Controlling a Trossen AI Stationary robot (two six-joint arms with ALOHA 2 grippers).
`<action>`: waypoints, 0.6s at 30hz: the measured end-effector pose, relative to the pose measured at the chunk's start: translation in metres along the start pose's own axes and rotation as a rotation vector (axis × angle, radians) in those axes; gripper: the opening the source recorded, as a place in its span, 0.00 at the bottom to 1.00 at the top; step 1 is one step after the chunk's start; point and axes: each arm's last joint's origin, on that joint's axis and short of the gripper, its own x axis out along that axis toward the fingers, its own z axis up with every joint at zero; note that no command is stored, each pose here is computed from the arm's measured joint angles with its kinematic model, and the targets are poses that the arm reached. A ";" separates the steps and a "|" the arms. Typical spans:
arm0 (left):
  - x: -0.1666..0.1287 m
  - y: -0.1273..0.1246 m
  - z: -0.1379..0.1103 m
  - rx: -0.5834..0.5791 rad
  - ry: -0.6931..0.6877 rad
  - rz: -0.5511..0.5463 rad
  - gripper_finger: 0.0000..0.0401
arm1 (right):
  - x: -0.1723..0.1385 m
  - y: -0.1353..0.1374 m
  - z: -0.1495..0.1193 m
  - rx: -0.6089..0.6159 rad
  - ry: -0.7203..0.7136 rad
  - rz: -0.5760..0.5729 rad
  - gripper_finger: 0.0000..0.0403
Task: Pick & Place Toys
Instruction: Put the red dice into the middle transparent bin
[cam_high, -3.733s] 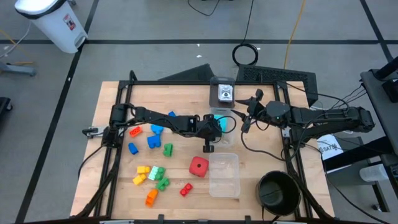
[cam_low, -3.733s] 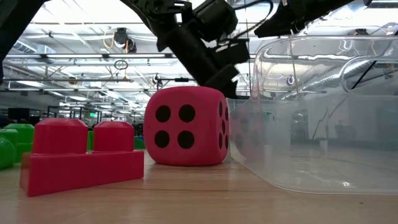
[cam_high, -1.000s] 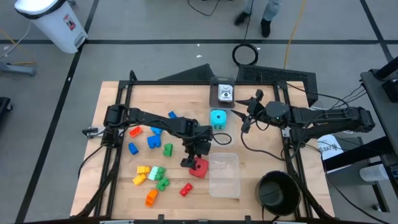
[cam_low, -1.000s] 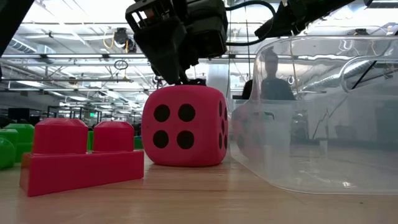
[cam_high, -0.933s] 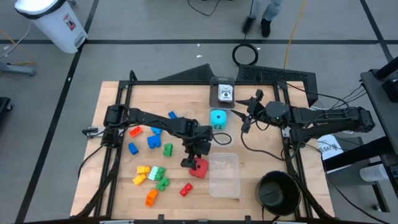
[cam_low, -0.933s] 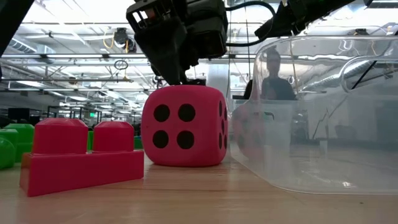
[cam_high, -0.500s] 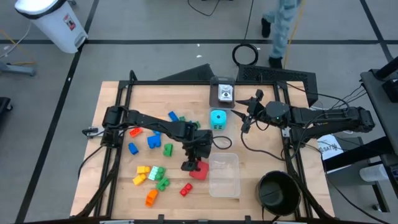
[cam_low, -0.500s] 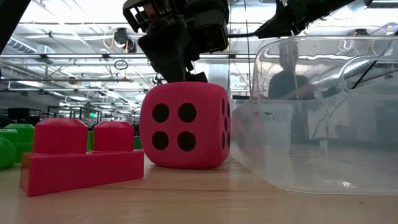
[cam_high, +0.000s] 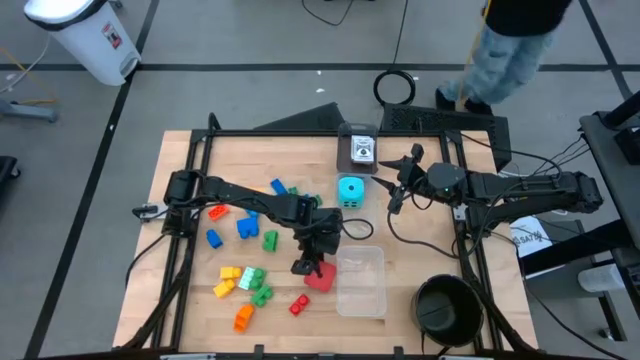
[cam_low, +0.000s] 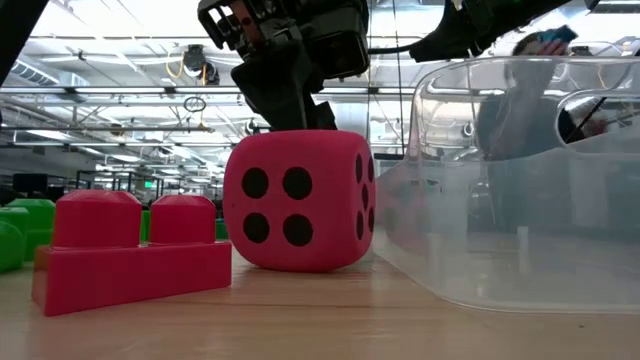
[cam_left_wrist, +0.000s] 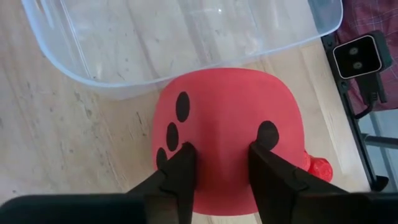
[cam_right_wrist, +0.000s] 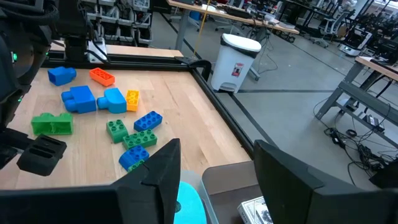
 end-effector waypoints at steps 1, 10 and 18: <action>0.000 0.000 0.000 0.000 0.000 0.001 0.31 | 0.000 0.000 0.000 0.000 0.000 0.000 0.42; 0.000 0.000 0.000 0.001 0.001 0.005 0.31 | 0.000 0.000 0.000 0.000 0.000 0.000 0.42; 0.001 0.000 0.000 -0.014 -0.003 0.004 0.31 | 0.000 0.000 0.000 0.004 0.000 0.000 0.42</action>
